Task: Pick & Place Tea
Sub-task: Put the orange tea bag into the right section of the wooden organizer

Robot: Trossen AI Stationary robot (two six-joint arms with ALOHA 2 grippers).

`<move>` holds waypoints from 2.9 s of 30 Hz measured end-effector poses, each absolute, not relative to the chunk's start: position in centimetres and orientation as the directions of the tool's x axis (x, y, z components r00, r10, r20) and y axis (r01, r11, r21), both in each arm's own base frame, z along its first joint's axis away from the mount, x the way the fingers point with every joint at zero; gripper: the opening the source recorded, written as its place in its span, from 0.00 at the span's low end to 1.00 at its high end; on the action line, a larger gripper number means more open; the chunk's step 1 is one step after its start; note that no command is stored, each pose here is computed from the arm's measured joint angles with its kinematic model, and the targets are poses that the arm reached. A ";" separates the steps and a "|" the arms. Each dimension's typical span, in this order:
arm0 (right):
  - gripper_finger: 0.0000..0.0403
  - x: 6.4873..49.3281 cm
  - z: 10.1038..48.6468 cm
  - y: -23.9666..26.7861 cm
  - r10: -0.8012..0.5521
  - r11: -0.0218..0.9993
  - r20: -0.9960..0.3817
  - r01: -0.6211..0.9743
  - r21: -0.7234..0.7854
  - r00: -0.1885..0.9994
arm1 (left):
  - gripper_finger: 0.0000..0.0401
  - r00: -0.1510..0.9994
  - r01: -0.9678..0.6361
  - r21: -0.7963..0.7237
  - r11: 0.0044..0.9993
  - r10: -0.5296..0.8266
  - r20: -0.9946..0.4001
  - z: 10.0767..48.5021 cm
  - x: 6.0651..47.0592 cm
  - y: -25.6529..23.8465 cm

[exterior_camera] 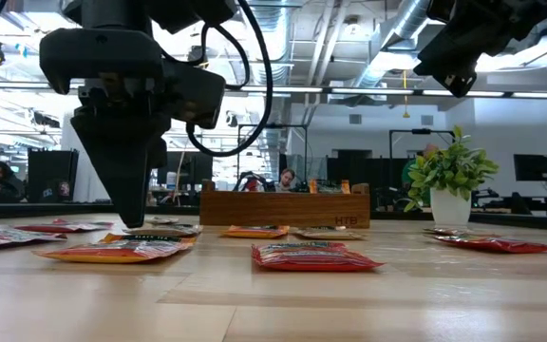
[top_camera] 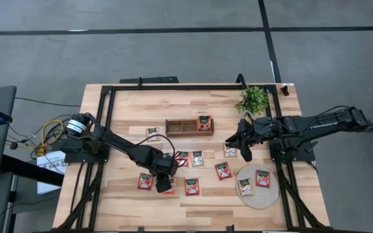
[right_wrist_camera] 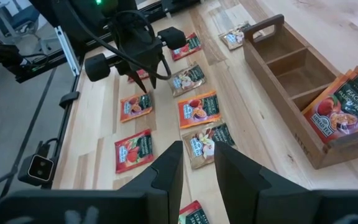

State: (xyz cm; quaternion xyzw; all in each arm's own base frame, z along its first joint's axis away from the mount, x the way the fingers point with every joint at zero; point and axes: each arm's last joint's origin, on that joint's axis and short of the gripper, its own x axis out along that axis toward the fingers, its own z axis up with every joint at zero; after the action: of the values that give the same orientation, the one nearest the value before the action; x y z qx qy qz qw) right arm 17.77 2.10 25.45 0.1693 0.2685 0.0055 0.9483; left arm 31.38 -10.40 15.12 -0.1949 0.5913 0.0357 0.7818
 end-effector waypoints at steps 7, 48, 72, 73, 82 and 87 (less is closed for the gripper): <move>0.21 17.8 25.4 2.1 0.101 0.943 -0.509 0.081 0.323 0.855 | 0.21 0.296 -0.283 -0.266 0.921 -0.180 -0.938 15.1 31.3 -10.7; 0.21 17.7 25.4 2.1 0.099 0.944 -0.512 0.082 0.320 0.853 | 0.00 0.288 -0.342 -0.226 0.912 -0.128 -0.949 14.1 31.5 -10.6; 0.21 17.7 25.4 2.1 0.100 0.944 -0.512 0.082 0.320 0.853 | 0.00 0.334 -0.366 -0.259 0.894 -0.134 -0.933 15.3 31.4 -10.6; 0.21 17.7 25.4 2.1 0.100 0.944 -0.512 0.082 0.320 0.853 | 0.00 0.339 -0.364 -0.263 0.893 -0.136 -0.931 15.5 31.4 -10.6; 0.21 17.7 25.4 2.1 0.099 0.943 -0.512 0.083 0.322 0.853 | 0.00 0.404 -0.347 -0.310 0.885 -0.156 -0.901 18.3 30.7 -10.3; 0.21 17.8 25.5 2.1 0.100 0.943 -0.507 0.081 0.323 0.856 | 0.00 0.443 -0.334 -0.337 0.880 -0.168 -0.880 19.7 30.4 -10.2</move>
State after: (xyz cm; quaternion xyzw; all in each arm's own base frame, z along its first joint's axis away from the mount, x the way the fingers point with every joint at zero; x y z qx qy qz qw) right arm 17.76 2.07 25.45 0.1691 0.2683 0.0049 0.9484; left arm 30.38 -10.20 19.67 -0.2392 0.5251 0.0508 0.8152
